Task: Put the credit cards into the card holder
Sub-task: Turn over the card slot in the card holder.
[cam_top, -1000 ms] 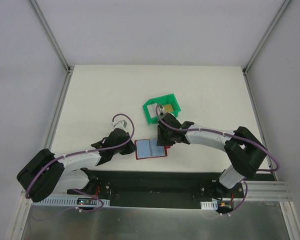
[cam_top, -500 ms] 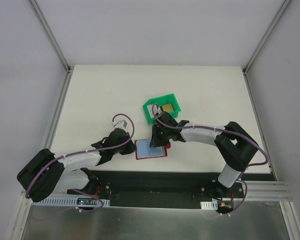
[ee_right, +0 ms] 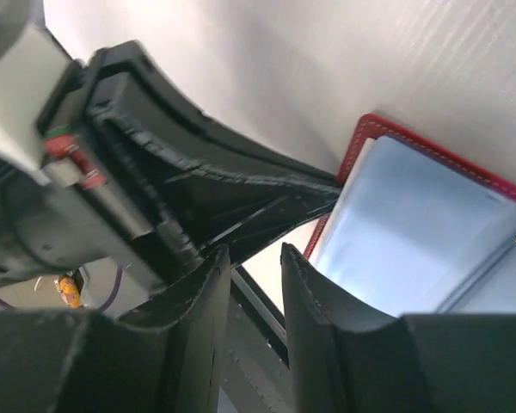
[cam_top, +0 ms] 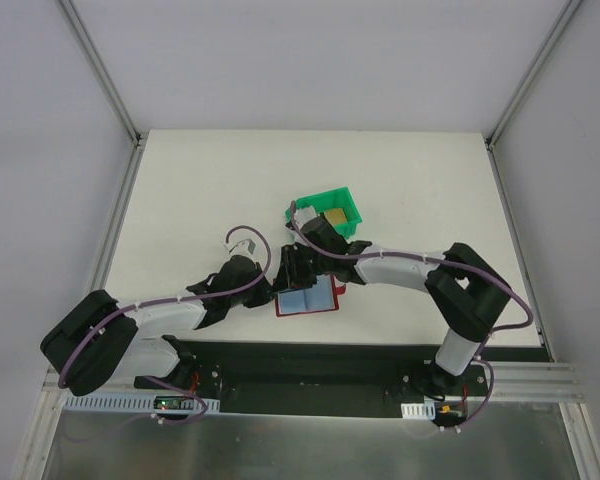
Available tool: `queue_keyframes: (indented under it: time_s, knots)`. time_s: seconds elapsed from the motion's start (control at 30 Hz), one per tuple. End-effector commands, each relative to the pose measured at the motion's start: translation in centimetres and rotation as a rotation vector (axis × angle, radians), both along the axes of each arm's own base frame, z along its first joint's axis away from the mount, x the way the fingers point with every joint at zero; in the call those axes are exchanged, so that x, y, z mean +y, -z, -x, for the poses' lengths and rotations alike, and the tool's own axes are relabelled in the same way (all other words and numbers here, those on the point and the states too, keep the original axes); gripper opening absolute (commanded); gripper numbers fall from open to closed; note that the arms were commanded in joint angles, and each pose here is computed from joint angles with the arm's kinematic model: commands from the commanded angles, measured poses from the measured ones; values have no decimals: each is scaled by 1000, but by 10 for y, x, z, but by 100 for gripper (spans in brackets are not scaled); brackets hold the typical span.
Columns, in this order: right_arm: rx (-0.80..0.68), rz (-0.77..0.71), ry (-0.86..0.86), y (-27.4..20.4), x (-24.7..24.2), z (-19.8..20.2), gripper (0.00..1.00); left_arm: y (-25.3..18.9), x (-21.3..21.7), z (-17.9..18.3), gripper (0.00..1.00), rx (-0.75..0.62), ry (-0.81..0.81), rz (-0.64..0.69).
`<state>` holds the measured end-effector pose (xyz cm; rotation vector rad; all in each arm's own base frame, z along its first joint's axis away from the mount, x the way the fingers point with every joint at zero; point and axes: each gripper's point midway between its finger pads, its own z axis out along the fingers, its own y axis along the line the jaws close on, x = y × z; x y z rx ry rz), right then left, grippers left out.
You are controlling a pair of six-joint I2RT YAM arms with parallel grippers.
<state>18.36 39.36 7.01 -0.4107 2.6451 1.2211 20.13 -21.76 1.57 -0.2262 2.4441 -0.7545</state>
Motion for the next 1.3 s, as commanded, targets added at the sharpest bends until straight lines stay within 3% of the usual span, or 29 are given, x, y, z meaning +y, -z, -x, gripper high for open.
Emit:
queue_keyframes:
  time_s: [0.0, 0.13, 0.27, 0.93, 1.27]
  knots:
    - [-176, -17, 38, -44, -11, -11, 33, 21, 16, 10, 0, 58, -30, -67]
    - [-274, 172, 234, -29, -70, -36, 34, 22, 18, 11, 0, 58, -33, -71]
    - [-164, 269, 331, 2, -109, -37, 33, 20, 17, 11, 0, 52, -24, -70]
    - [-38, 347, 298, 52, -115, -20, 31, 15, 15, 10, 0, 42, -8, -63]
    - [-63, 270, 196, 36, -78, -17, 29, 13, 10, 8, 0, 42, 4, -58]
